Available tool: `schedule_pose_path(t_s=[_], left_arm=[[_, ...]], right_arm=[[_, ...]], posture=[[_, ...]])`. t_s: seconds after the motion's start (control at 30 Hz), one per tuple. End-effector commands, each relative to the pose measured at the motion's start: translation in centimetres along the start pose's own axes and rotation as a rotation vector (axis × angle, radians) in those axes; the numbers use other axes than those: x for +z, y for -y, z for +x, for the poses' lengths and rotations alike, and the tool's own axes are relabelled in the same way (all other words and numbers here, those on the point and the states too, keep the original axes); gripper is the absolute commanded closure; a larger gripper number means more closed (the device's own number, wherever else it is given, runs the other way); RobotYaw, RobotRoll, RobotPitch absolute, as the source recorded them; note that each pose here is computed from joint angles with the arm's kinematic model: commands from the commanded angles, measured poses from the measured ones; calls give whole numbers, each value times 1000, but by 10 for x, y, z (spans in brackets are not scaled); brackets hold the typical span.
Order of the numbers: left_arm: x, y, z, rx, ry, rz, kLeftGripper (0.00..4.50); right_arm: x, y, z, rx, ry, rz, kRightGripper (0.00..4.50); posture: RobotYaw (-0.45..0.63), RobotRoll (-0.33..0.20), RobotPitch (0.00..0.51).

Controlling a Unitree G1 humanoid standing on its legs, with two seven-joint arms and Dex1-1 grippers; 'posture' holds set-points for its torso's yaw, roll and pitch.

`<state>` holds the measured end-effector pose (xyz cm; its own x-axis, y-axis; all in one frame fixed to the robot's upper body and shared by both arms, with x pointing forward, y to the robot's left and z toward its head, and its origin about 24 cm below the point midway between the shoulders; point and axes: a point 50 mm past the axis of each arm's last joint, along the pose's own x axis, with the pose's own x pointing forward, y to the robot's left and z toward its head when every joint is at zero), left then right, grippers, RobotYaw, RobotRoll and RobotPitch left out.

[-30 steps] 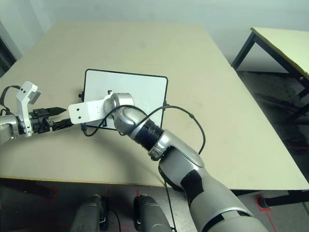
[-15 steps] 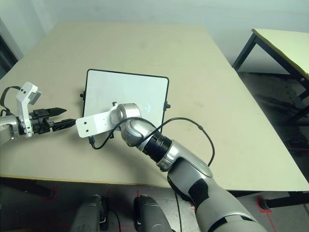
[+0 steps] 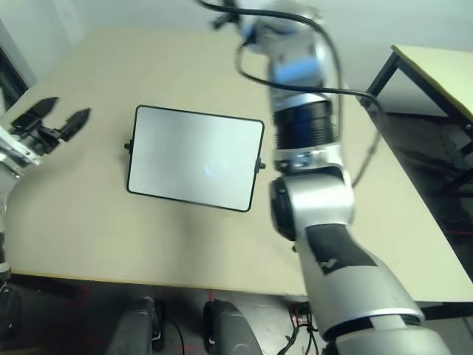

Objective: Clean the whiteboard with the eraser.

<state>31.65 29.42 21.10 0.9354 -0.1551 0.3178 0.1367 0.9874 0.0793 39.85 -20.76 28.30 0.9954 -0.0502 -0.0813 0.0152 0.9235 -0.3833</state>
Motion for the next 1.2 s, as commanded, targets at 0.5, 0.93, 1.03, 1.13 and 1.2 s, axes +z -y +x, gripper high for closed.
schedule_pose_path(t_s=[0.5, 0.93, 1.03, 1.13, 1.2], left_arm=[[-62, 4, -12, 76, -136, -59, 0], [-59, 1, -6, 128, -85, -49, 0], [-62, 1, -4, 129, -87, -52, 0], [-61, 2, 0, 131, -73, -50, 0], [-59, -1, 1, 149, -57, -40, 0]], right_arm=[[-159, -43, -55, 94, -555, 158, 3934], [-137, 8, -40, -8, -216, 251, 1646], [-149, 23, -36, -33, -215, 280, 672], [-151, 32, -31, -45, -131, 316, 23], [-152, 36, -27, -66, -41, 317, 23]], posture=[[-49, 0, 81], [-79, 0, 87], [-83, 0, 91], [-80, 0, 94], [-84, 0, 91]])
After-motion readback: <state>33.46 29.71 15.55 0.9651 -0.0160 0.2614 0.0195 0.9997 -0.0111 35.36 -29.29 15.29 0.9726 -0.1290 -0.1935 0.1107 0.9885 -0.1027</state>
